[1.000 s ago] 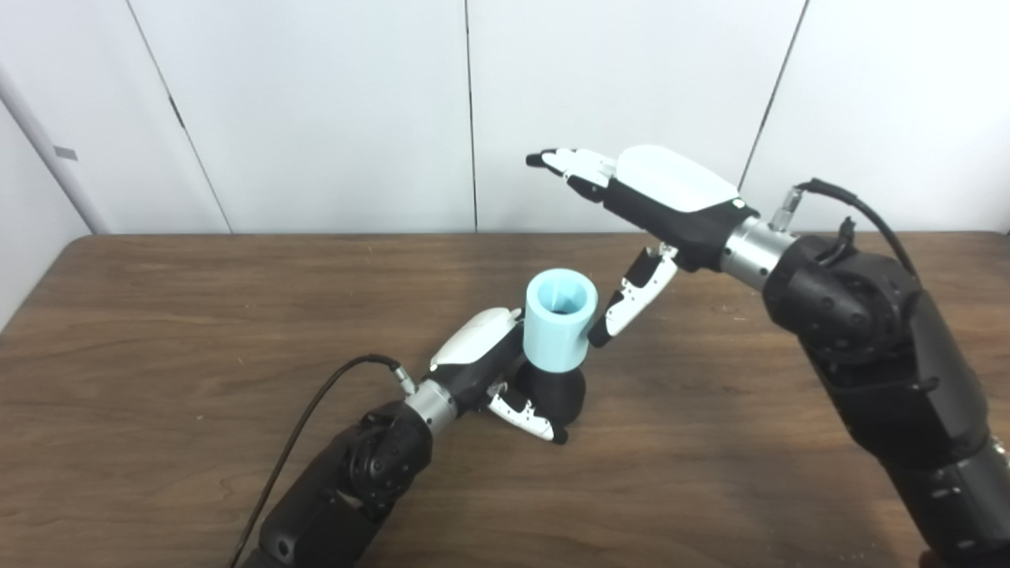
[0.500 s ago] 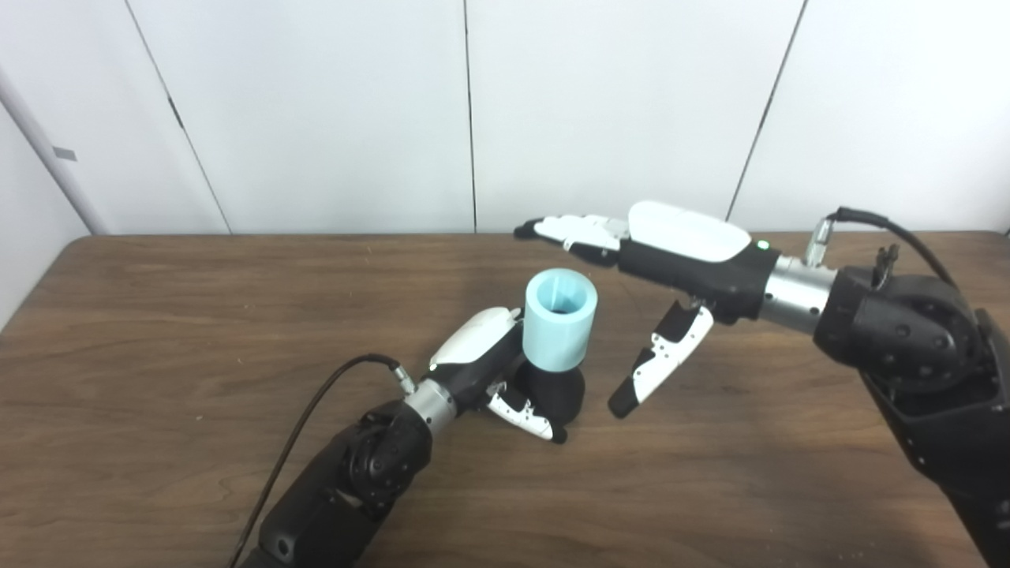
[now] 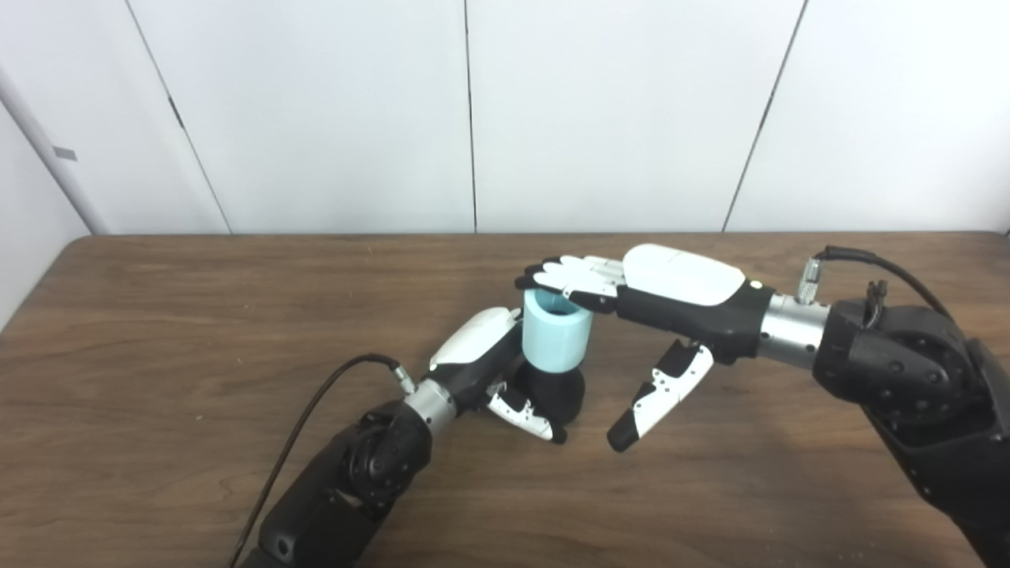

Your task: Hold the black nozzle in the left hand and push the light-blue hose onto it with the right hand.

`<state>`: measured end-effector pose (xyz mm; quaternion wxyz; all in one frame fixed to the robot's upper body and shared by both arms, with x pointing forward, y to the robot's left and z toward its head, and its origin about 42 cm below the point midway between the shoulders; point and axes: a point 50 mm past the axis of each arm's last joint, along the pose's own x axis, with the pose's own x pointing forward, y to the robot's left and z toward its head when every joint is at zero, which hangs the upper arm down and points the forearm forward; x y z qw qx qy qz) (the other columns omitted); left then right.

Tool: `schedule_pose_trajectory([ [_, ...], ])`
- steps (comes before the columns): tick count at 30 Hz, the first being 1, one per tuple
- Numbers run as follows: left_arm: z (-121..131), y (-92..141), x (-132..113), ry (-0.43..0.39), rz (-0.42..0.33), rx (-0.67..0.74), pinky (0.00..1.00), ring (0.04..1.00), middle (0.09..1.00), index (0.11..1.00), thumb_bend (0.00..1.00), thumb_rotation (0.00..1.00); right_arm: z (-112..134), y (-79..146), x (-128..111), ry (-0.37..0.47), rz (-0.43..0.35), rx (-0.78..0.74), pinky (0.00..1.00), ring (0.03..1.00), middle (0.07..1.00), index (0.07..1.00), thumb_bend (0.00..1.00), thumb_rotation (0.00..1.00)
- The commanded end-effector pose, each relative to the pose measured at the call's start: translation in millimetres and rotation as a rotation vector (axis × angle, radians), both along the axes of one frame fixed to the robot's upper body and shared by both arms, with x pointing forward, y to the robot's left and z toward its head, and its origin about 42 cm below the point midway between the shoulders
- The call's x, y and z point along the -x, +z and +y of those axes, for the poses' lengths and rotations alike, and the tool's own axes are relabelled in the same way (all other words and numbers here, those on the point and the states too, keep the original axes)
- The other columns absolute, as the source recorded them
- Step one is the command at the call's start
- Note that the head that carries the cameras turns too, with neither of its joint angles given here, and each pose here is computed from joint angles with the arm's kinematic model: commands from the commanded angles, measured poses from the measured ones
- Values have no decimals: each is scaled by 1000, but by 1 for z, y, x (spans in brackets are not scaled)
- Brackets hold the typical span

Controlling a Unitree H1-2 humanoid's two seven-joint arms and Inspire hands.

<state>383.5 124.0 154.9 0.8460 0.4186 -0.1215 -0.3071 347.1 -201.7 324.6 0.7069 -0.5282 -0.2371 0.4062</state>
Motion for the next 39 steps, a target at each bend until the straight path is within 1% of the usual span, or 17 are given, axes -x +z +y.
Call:
schedule_pose_trajectory([
  [1,13,-44,14,8,174,-136,1000,627,465,500,525,0,0,6,4,14,-35,30,1000,1000,1000,1000,769,715],
  [7,13,-44,15,7,176,-137,1000,627,465,500,525,0,2,0,5,0,-48,84,1000,1000,1000,1000,790,733],
  [11,13,-44,17,6,178,-138,1000,626,465,500,525,0,4,-5,3,-13,-56,125,1000,1000,1000,1000,790,757],
  [17,14,-43,16,5,177,-140,1000,627,465,499,525,0,7,-12,8,-12,-78,167,1000,1000,1000,1000,785,758],
  [20,14,-42,16,5,178,-138,1000,627,465,499,525,0,4,-15,6,-9,-103,200,1000,1000,1000,1000,787,761],
  [23,14,-42,15,5,180,-133,1000,627,465,499,525,0,-1,-15,4,-30,-116,233,1000,1000,1000,1000,793,762],
  [27,14,-42,15,4,183,-131,1000,627,465,499,525,0,-2,-16,6,-62,-75,231,1000,1000,1000,1000,781,757],
  [30,13,-43,15,3,184,-131,1000,627,465,499,525,0,-2,-18,8,-76,-58,223,1000,1000,1000,1000,764,749],
  [35,14,-43,15,3,182,-133,1000,627,465,500,525,0,-1,-23,10,-101,-7,218,1000,1000,1000,1000,756,743],
  [39,14,-42,15,3,181,-134,1000,627,463,500,525,0,-1,-27,11,-126,65,208,1000,1000,1000,1000,759,752],
])
